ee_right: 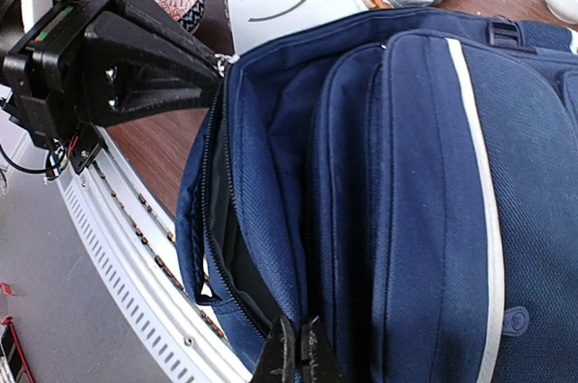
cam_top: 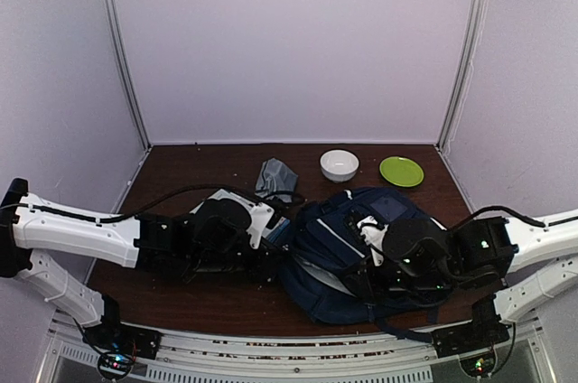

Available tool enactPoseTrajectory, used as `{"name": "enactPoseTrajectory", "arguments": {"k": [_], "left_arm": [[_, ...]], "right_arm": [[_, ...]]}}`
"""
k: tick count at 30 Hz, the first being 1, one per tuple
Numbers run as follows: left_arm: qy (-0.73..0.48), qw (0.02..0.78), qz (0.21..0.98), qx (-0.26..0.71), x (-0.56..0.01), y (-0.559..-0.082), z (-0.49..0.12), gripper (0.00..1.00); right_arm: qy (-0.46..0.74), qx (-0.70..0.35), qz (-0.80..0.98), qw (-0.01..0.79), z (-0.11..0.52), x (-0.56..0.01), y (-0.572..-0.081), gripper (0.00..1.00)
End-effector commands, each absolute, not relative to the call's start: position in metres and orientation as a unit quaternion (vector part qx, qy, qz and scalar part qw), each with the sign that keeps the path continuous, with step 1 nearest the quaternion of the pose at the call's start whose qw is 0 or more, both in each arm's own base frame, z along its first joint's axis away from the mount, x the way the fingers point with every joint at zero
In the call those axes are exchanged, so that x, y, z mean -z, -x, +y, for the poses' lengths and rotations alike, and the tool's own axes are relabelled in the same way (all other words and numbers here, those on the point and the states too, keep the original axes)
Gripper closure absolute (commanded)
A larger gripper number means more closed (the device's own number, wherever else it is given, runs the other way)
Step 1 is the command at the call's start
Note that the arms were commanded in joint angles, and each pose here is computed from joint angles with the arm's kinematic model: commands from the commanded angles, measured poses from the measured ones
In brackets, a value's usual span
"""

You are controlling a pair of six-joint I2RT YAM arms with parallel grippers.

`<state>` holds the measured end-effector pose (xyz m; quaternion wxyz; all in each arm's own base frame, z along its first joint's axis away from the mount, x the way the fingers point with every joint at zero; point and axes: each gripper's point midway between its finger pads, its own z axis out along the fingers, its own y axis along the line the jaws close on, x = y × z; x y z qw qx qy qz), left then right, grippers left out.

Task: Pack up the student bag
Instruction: Unzip the student bag at the center of the board.

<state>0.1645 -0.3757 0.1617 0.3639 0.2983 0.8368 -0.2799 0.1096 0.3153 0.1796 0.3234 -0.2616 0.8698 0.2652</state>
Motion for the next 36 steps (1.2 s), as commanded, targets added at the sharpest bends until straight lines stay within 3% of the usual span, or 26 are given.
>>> {"name": "enactPoseTrajectory", "arguments": {"k": [1,9,22,27,29,36], "left_arm": [[-0.272,0.395,0.839,0.257,-0.171,-0.195,-0.369,1.00],[-0.269,0.361,0.853,0.265,-0.135,-0.209,-0.371,1.00],[-0.336,0.295,0.835,0.321,-0.111,-0.189,-0.397,1.00],[-0.331,0.277,0.840,0.329,-0.099,-0.177,-0.390,1.00],[-0.327,0.274,0.842,0.331,-0.096,-0.173,-0.389,1.00],[-0.325,0.275,0.843,0.328,-0.095,-0.170,-0.386,1.00]], "right_arm": [[0.246,-0.203,0.905,0.283,0.265,-0.150,-0.099,1.00],[0.232,-0.216,0.922,0.224,0.244,-0.112,-0.069,1.00],[0.344,-0.193,0.899,0.190,0.258,-0.101,-0.022,1.00],[0.315,-0.237,0.878,0.271,0.283,-0.153,-0.044,0.63],[0.290,-0.253,0.873,0.298,0.292,-0.174,-0.059,0.54],[0.242,-0.250,0.881,0.322,0.324,-0.185,-0.112,0.52]]}}
